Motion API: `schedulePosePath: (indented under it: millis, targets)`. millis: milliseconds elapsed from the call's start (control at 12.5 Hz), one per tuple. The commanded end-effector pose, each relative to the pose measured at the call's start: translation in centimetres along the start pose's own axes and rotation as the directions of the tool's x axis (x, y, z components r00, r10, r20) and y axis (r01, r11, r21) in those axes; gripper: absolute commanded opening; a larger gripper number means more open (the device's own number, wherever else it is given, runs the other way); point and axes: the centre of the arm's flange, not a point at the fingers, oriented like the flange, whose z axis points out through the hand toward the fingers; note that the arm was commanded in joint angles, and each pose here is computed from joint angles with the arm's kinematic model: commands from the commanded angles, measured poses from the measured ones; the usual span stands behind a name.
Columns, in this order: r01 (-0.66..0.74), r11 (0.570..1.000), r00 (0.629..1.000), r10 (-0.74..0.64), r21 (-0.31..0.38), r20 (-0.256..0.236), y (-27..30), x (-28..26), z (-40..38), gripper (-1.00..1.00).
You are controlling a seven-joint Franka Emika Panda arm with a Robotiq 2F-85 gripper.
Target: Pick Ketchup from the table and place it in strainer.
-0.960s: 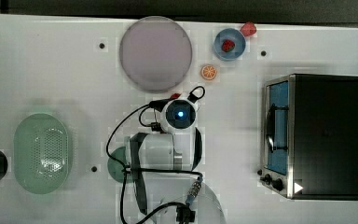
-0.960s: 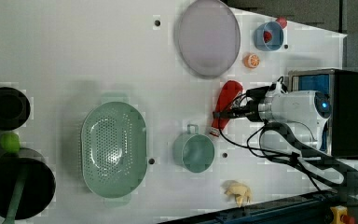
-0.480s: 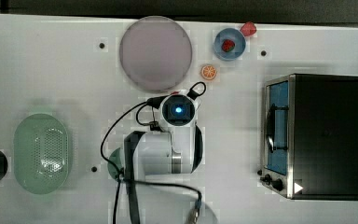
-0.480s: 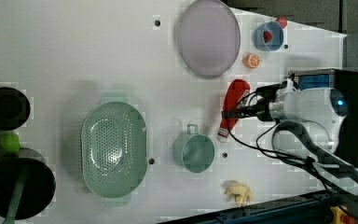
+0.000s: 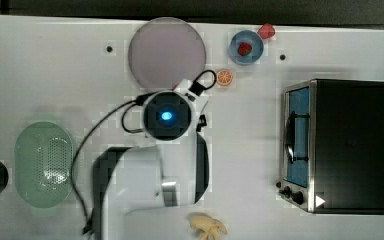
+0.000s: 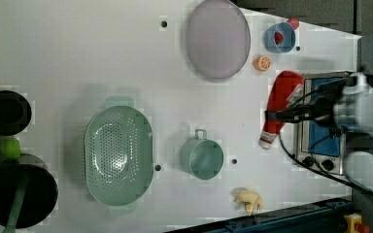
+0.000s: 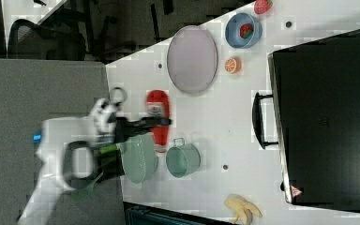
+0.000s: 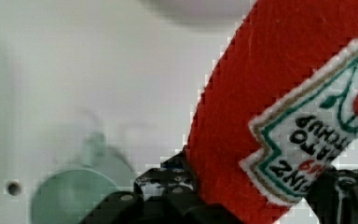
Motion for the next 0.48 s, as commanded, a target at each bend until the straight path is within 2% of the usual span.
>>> schedulePosePath:
  millis: [80,240,480]
  targets:
    - [-0.087,0.996,0.996,0.087,-0.026,0.022,-5.1,-0.4,-5.1,0.23]
    - [-0.127,0.991,0.991,0.129,-0.044,0.033,-9.3,-1.0,-6.5,0.23]
    - [-0.222,0.975,0.974,0.223,-0.018,0.037,-16.7,-1.5,-6.2,0.23]
